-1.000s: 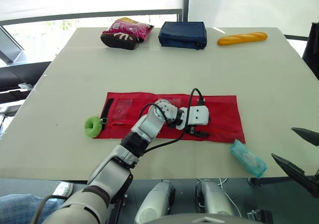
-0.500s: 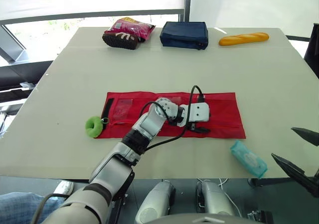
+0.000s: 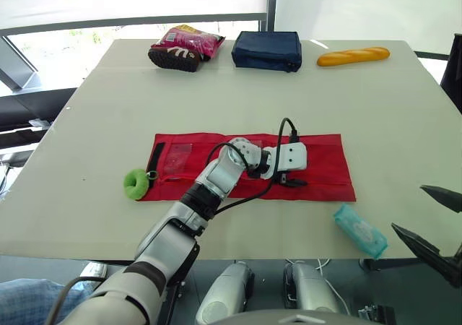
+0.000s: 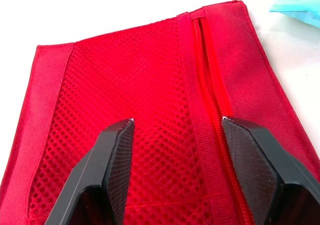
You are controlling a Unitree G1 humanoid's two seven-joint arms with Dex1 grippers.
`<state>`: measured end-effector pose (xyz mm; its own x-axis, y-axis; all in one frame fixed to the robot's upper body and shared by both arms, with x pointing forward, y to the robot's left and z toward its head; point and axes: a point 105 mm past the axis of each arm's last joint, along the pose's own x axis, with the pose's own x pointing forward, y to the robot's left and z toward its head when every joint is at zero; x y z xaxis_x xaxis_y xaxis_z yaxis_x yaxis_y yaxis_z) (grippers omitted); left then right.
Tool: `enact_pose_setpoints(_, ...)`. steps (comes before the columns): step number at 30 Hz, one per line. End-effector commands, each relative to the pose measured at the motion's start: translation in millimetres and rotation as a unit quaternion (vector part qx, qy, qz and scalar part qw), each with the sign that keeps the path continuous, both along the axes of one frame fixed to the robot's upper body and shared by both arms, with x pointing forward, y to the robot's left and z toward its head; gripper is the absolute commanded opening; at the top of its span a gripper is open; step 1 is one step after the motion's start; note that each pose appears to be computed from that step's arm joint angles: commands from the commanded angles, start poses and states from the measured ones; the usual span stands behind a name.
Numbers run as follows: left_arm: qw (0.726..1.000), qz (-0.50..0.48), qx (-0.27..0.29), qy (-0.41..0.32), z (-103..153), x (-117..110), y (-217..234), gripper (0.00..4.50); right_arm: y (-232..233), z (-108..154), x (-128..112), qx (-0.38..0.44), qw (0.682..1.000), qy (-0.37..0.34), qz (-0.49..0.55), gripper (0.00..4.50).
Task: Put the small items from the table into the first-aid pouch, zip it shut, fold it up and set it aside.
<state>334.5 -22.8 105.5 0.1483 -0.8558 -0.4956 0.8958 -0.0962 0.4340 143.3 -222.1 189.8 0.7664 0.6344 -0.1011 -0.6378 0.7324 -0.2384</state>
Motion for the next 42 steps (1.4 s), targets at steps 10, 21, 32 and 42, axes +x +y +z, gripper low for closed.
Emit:
enact_pose_setpoints(10,0.994,-0.031,0.107,-0.019,-33,-8,11,2.97,5,8,-3,-0.009,1.000,-0.021,0.005,4.50)
enact_pose_setpoints(21,0.992,-0.020,0.126,0.011,-46,-11,18,0.02,6,8,-2,-0.006,1.000,-0.021,0.007,4.50)
enact_pose_setpoints(32,0.994,0.032,0.039,0.100,-19,-4,19,0.02,7,6,1,-0.004,1.000,-0.020,0.013,4.50)
enact_pose_setpoints(42,0.996,0.044,-0.017,0.074,14,10,16,0.02,9,4,3,0.000,1.000,-0.021,0.016,4.50)
